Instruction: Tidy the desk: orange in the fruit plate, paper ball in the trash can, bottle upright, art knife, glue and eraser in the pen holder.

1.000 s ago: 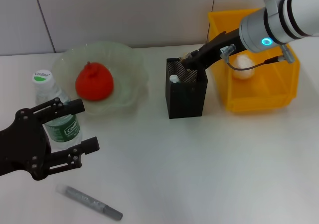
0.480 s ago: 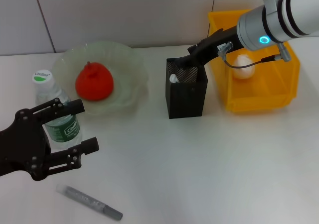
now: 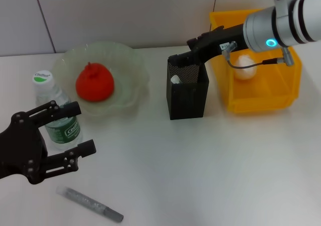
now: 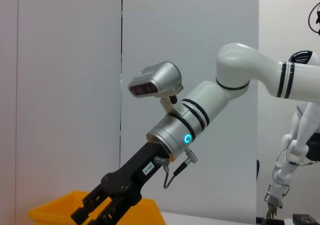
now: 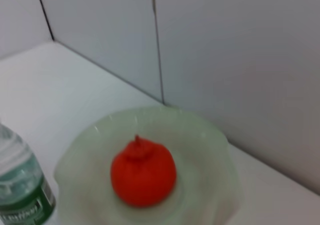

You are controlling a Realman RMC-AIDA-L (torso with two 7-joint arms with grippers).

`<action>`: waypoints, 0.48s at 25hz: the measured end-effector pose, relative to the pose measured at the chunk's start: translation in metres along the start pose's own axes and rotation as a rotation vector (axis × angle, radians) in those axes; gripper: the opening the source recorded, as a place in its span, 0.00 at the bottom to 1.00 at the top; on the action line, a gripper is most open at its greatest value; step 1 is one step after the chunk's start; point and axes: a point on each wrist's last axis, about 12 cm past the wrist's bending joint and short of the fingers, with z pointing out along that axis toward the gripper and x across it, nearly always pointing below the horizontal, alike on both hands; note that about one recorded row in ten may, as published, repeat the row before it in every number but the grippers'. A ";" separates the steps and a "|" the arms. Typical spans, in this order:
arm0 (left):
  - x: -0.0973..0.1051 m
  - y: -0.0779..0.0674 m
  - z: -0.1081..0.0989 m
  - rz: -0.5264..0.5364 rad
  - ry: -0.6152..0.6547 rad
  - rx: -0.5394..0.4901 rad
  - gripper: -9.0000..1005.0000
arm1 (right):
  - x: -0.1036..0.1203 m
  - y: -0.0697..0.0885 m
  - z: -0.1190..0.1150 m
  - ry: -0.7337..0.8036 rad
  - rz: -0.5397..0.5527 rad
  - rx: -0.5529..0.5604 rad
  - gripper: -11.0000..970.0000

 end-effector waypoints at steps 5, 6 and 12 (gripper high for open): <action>-0.001 0.000 -0.001 -0.006 -0.015 -0.009 0.70 | 0.008 0.000 -0.006 -0.069 0.001 -0.022 0.73; -0.001 0.000 -0.002 -0.006 -0.017 -0.011 0.70 | 0.010 0.001 -0.007 -0.084 0.005 -0.025 0.74; 0.001 0.000 -0.007 -0.021 -0.031 -0.045 0.70 | 0.028 0.002 -0.022 -0.241 0.001 -0.050 0.76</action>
